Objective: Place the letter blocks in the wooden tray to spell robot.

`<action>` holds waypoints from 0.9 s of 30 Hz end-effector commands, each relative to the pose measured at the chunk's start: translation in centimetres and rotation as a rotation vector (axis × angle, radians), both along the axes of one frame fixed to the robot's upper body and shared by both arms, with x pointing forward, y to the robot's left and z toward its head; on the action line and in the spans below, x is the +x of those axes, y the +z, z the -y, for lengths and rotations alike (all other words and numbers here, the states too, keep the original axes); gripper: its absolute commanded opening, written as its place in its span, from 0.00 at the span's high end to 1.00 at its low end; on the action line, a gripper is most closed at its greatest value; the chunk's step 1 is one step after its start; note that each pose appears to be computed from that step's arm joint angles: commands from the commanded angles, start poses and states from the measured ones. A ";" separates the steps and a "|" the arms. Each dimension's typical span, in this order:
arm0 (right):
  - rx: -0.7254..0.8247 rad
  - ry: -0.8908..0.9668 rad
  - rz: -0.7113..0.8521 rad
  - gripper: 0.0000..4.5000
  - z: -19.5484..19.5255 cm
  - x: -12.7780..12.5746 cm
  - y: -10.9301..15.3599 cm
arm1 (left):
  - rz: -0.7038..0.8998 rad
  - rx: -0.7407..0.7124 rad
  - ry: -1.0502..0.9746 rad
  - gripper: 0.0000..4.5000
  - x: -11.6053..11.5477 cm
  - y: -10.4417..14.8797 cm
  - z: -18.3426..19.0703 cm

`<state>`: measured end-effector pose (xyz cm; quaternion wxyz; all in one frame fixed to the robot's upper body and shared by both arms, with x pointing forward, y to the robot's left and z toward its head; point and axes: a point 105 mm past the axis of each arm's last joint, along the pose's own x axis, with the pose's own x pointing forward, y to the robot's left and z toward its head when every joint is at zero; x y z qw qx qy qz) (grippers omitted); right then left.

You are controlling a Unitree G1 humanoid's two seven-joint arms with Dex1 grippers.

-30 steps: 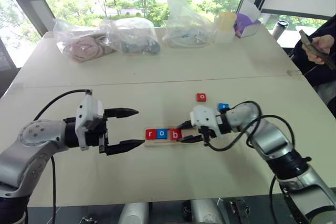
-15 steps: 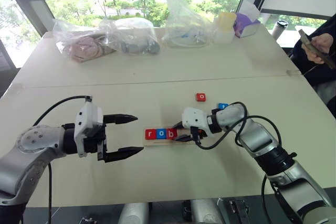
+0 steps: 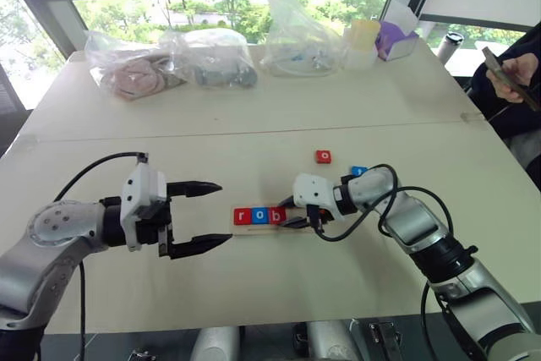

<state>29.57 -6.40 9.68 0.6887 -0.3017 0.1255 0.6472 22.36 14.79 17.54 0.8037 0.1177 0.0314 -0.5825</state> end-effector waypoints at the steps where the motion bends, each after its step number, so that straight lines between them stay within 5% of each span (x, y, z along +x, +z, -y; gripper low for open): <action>1: 0.017 0.018 0.024 0.30 -0.5 0.1 0.9 | 0.033 -0.004 -0.010 0.00 0.0 0.5 0.3; 4: 0.019 0.019 0.026 0.01 -0.6 0.1 1.0 | 0.036 -0.006 -0.006 0.00 0.1 0.6 0.3; 13: 0.111 -0.069 0.109 0.01 -0.5 2.2 4.0 | 0.036 -0.013 0.000 0.00 0.1 0.7 0.3; 19: 0.256 -0.423 0.210 0.01 3.0 6.6 7.4 | 0.022 -0.008 0.008 0.00 -0.2 0.6 0.0; 27: 0.278 -0.875 0.166 0.01 7.1 8.7 6.4 | 0.019 -0.008 0.015 0.00 -0.2 0.3 0.1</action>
